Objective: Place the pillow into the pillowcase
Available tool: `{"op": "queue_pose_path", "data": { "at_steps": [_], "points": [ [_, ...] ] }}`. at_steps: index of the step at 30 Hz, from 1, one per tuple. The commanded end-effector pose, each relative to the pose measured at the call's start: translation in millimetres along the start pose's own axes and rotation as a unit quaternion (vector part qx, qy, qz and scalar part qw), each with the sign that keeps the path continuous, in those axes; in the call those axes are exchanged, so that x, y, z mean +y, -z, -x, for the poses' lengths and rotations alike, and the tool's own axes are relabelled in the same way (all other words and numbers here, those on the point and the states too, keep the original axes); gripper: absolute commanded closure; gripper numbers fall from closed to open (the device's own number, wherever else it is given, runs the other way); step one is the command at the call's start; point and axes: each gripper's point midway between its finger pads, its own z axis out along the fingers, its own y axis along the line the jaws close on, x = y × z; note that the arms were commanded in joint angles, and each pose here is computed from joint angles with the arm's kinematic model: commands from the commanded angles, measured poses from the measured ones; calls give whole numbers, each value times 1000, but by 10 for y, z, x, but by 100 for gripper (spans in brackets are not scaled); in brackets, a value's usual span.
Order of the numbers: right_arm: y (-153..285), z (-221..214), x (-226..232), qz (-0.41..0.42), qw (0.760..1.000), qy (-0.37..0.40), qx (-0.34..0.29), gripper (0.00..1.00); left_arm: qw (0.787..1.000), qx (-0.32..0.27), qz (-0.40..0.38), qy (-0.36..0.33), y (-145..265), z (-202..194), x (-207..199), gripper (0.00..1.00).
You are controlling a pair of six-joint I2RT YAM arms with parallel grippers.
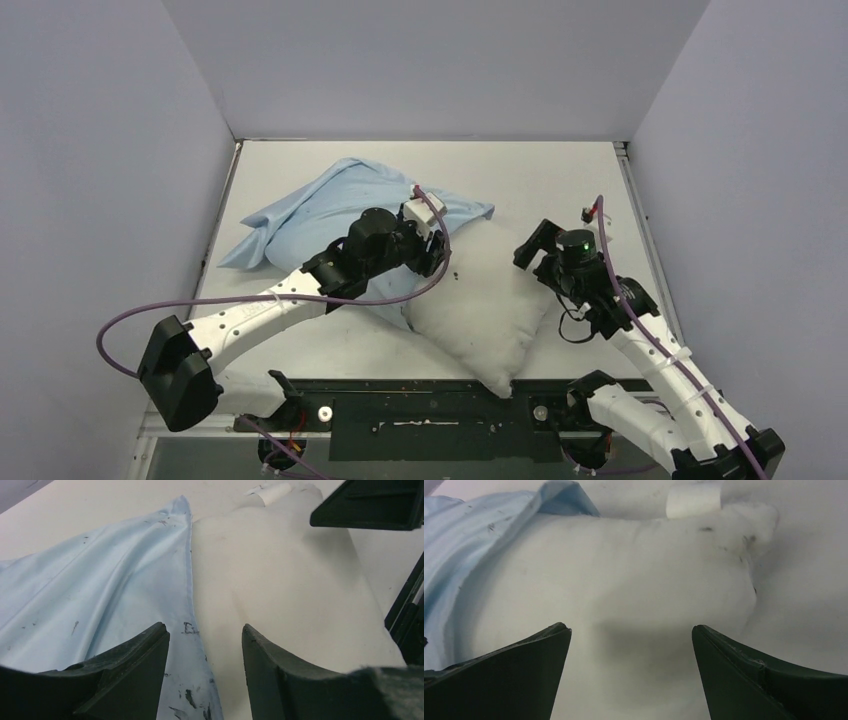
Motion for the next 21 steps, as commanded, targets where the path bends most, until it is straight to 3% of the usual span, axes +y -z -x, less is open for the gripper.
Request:
{"op": "queue_pose_path", "data": {
  "at_steps": [1, 4, 6, 10, 17, 21],
  "points": [
    [67, -280, -281, -22, 999, -46, 15, 5, 998, -11, 37, -47, -105, 25, 116, 47],
    [21, -535, -266, 18, 998, -46, 45, 7, 997, 5, 54, -62, -186, -106, 176, 49],
    [-2, -681, -200, 53, 995, -46, 65, 9, 997, 5, 44, -70, -242, -135, 137, 57],
    [-46, -864, -58, 114, 988, -46, 89, 13, 997, -5, 15, -75, -325, -73, -34, 100],
    [-70, -854, 295, 227, 967, -97, 69, 30, 992, -85, -76, -56, -294, 599, -912, 100],
    [-106, -646, 479, 263, 955, -134, 29, 36, 990, -67, -128, 0, -344, 601, -1450, 100]
  ]
}}
